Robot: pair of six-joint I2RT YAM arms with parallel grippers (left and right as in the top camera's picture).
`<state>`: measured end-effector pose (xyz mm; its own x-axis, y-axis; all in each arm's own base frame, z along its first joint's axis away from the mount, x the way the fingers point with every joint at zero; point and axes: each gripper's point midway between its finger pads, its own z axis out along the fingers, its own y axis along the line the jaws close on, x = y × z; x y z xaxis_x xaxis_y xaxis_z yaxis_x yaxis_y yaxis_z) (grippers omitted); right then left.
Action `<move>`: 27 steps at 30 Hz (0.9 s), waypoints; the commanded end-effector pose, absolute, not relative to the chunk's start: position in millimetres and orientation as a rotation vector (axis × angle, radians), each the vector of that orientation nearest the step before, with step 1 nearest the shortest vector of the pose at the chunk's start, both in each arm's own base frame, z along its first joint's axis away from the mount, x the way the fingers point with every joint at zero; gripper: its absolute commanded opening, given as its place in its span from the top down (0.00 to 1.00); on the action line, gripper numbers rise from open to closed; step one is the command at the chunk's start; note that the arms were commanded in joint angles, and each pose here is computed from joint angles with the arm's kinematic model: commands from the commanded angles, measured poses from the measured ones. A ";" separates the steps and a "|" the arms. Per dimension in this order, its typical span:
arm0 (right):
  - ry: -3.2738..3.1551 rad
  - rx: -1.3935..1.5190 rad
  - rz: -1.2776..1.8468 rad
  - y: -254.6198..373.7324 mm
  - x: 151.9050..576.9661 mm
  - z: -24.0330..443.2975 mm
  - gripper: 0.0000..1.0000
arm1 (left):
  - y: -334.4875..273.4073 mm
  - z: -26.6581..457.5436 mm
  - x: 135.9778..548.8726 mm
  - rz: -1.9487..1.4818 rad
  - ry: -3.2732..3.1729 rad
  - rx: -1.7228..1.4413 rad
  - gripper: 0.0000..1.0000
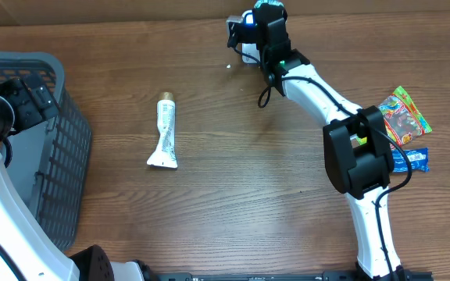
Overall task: Scan the item barcode
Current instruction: 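Hold the wipes pack barcode in front of the scanner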
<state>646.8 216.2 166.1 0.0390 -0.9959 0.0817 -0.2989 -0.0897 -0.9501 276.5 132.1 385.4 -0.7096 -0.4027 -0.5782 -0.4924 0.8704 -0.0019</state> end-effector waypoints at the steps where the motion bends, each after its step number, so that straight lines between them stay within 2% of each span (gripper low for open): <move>1: 1.367 -1.480 -1.155 223.4 643.2 175.5 0.96 | 132.4 389.1 276.9 0.195 2.434 -0.663 0.00; 17: 1.331 -1.301 -1.154 231.6 646.3 205.4 0.96 | 132.3 389.0 277.0 0.194 2.435 -0.663 0.00; 27: 1.367 -1.224 -1.176 219.4 658.4 176.9 0.96 | 132.4 389.1 276.9 0.195 2.434 -0.663 0.00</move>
